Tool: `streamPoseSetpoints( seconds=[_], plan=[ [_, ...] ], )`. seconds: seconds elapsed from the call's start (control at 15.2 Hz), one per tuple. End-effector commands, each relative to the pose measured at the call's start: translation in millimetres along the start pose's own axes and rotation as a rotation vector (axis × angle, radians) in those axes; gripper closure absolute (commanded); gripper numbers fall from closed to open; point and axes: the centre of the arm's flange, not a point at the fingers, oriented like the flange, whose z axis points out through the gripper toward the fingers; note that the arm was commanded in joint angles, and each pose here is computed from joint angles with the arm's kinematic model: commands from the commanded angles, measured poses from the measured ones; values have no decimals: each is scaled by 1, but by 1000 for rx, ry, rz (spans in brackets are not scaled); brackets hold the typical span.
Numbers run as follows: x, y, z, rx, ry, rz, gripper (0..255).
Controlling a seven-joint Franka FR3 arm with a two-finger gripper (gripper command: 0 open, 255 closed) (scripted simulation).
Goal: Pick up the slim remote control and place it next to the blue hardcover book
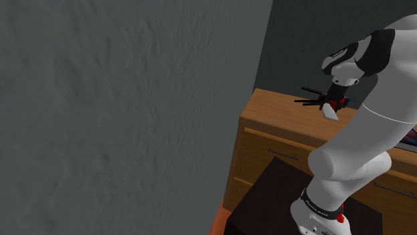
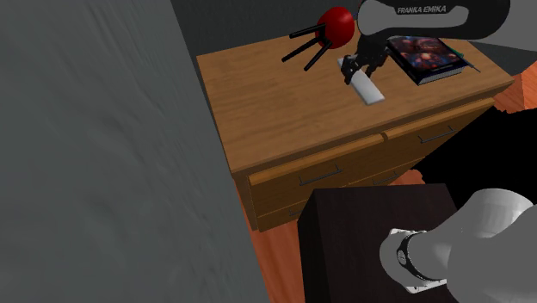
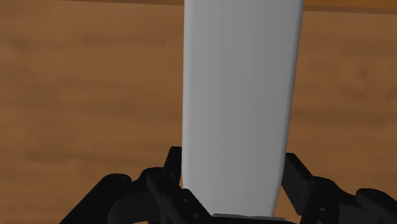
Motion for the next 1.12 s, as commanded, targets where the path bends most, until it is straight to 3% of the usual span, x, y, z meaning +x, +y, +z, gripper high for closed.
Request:
streamPoseSetpoints(
  seconds=[0.0,0.73,1.06],
  plan=[
    [-1,23,-1,0,0,-2,255],
    [3,169,0,0,0,-2,255],
    [4,169,26,0,0,-2,255]
  ],
)
